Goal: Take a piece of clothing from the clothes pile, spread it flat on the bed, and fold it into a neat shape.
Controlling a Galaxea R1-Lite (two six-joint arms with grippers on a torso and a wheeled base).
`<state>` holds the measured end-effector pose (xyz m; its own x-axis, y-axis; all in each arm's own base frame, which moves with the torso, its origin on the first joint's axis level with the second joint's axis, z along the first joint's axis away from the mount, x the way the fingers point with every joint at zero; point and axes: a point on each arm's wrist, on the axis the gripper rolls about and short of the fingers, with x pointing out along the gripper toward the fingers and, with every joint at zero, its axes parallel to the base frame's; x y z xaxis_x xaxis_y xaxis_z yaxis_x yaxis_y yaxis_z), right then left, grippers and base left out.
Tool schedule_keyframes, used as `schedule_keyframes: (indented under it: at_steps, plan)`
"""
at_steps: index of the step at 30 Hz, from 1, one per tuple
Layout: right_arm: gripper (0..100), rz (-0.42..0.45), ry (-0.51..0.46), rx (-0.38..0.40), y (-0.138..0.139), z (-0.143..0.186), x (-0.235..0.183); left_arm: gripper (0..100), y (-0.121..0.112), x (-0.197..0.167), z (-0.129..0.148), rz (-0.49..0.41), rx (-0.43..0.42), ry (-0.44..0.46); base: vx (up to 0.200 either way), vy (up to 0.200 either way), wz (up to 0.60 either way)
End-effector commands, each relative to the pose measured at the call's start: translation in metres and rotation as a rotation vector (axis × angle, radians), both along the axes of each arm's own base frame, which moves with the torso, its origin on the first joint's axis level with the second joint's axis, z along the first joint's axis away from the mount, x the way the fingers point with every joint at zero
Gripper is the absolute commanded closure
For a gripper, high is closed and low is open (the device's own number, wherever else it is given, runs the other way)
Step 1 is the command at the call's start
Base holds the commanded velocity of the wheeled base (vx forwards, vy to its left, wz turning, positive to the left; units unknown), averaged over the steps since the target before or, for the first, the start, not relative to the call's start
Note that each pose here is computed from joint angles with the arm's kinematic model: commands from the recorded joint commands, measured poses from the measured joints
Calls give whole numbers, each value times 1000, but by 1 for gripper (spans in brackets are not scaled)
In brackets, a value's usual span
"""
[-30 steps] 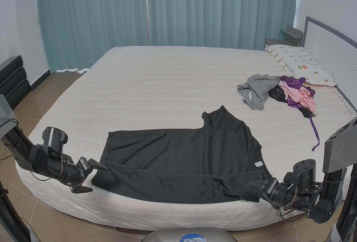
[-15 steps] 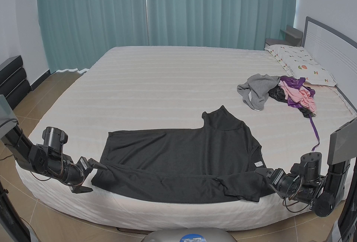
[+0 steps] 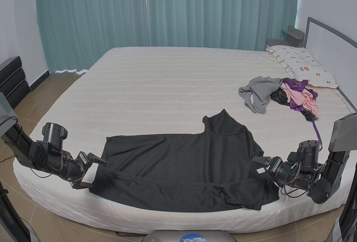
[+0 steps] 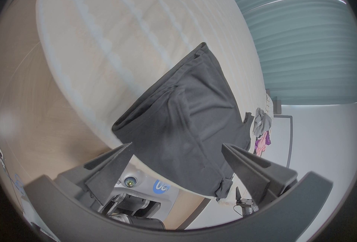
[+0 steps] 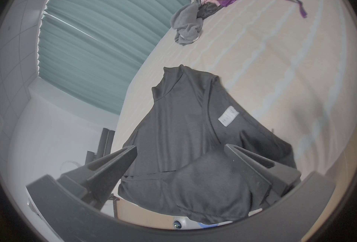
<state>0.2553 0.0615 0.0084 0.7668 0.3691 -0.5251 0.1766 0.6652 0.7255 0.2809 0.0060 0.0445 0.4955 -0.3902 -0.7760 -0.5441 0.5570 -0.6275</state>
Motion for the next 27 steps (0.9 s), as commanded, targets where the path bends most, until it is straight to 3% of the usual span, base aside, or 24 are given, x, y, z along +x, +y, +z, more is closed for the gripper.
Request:
schedule_keyframes:
  at_steps: [1,12,17,22,27]
  plan:
    - [0,2,2,20,-6,0,3,0,0,8,5,-4,5,-32,0,0,0]
    - [0,5,19,17,-7,-5,2,0,0,47,-2,-43,76,-87,0,0,0]
    - [0,-3,15,15,-8,-4,2,0,-12,53,-25,-181,153,-78,0,0,0]
    - [0,-7,21,13,-9,-6,2,0,-21,60,-40,-177,269,-52,0,0,0]
    - [0,-7,30,11,-9,-9,2,0,-22,64,-38,-176,282,-66,0,0,0]
